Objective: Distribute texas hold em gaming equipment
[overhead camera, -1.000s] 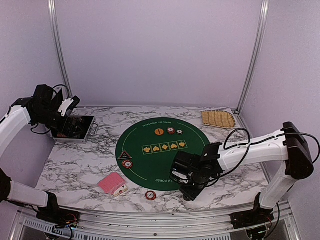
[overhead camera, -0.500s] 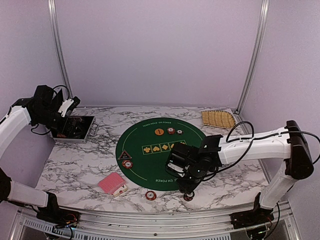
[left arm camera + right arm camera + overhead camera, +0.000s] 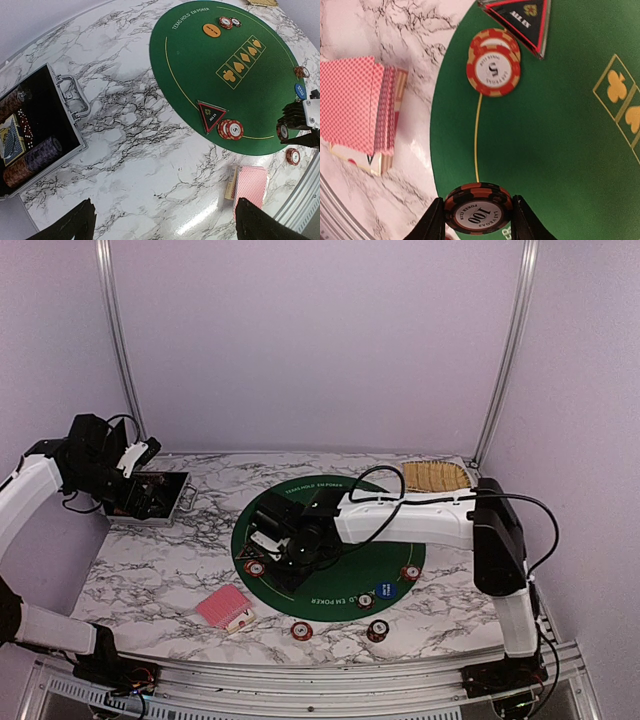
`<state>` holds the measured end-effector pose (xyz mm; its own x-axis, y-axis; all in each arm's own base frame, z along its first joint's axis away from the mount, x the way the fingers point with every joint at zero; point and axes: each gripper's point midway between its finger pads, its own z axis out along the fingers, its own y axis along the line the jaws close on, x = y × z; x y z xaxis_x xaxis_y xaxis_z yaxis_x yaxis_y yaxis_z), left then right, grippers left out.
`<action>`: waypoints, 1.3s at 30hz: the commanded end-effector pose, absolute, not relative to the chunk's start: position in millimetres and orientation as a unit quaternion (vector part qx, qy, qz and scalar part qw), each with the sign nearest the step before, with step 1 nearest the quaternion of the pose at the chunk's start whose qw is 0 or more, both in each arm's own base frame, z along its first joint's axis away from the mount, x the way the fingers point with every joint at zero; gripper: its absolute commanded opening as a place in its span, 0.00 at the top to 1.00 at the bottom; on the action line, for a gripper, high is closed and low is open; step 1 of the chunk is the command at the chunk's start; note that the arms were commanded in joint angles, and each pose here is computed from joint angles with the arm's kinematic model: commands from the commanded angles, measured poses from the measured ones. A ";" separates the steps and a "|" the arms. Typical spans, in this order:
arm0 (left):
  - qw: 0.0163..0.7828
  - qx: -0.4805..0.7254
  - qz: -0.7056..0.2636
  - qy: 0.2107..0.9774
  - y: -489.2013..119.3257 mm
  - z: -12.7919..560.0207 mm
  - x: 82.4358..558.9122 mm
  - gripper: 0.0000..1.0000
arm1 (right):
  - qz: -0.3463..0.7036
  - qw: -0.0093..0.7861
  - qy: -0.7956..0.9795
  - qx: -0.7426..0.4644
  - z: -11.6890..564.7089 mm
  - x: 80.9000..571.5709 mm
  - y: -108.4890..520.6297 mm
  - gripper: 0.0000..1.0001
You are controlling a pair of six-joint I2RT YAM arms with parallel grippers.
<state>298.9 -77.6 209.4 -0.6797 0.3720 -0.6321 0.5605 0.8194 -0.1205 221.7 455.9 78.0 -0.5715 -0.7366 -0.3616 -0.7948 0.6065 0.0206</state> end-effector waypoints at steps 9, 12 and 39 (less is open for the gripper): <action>0.308 0.266 -0.156 0.900 -78.2 212.9 292.3 0.01 | 0.139 0.165 0.866 -0.452 53.9 248.4 513.9 0.75; 0.306 0.264 -0.160 0.900 -79.2 212.3 292.9 0.01 | 0.138 0.162 0.867 -0.450 47.7 249.8 513.3 0.75; 0.206 0.364 -0.161 0.894 -139.9 158.4 249.8 0.01 | 0.219 0.232 0.876 -0.361 133.7 263.3 477.2 0.34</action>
<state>264.0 -137.1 181.2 -0.6185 0.5462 -0.5650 0.7164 0.6874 -0.1197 264.7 469.6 76.7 -0.6354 -0.6310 -0.4451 -0.7440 0.6546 0.1340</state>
